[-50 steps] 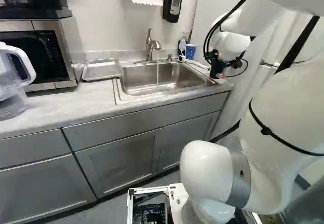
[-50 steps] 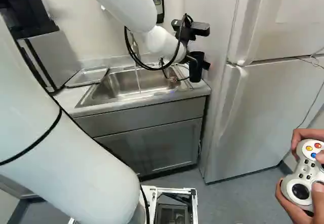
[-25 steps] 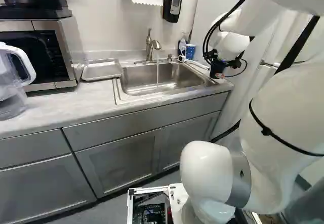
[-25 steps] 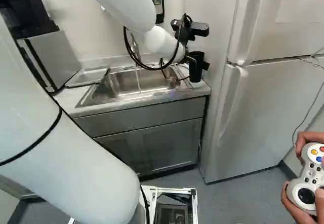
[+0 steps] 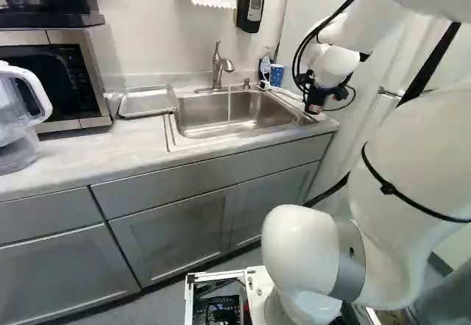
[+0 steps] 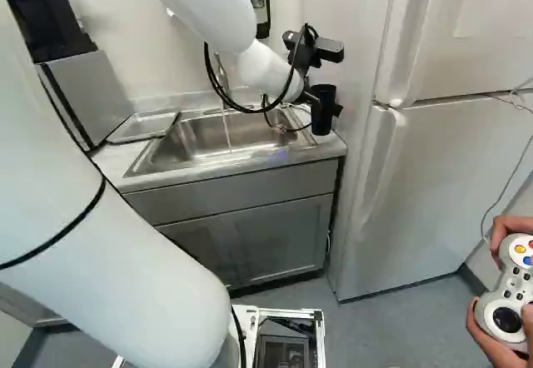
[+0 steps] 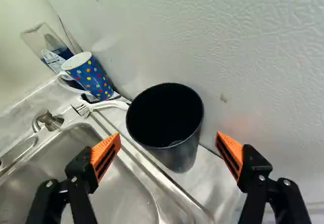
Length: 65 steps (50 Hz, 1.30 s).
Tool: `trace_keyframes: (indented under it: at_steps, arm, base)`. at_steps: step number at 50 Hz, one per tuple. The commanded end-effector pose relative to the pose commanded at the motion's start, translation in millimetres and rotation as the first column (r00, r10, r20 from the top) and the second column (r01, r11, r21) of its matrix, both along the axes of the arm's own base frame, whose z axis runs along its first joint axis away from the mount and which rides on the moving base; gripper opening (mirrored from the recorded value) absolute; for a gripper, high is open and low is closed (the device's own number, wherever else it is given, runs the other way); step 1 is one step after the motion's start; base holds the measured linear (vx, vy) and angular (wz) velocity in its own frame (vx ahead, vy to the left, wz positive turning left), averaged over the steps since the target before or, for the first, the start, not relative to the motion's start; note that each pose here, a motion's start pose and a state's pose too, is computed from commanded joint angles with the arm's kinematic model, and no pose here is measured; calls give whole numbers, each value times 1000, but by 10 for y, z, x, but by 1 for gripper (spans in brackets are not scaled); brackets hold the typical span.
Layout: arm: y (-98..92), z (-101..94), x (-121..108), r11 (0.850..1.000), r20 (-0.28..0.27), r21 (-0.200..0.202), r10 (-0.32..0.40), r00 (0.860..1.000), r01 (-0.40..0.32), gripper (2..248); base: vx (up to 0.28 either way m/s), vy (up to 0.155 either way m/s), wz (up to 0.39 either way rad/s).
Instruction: Rinse the cup and place it in the tray
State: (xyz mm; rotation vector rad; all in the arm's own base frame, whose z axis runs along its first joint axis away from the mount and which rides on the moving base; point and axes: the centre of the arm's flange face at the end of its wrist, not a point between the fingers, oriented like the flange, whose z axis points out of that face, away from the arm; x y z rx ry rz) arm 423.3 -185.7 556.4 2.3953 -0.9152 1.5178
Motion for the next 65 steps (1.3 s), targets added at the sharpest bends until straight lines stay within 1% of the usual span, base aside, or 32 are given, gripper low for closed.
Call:
trace_keyframes:
  at_steps: [16, 18, 23, 34, 50, 61, 65]
  arm:
    - [-15, 1, 33, 1000, 0, 0, 0, 1000, 0, 247]
    - [-15, 1, 33, 1000, -3, -4, 3, 1000, -3, 247]
    - [-15, 1, 33, 999, -19, -31, 19, 1000, -19, 247]
    - [-15, 1, 33, 991, -70, -111, 66, 995, -73, 247]
    - [-10, 1, 33, 991, -70, -111, 67, 995, -74, 247]
    - [90, 0, 38, 989, -69, -111, 87, 994, -94, 247]
    - [94, 0, 37, 989, -69, -111, 88, 994, -95, 247]
  base:
    - [0, 0, 0]
    - [0, 0, 0]
    - [0, 0, 0]
    - [0, 0, 0]
    - [0, 0, 0]
    - [0, 0, 0]
    - [0, 0, 0]
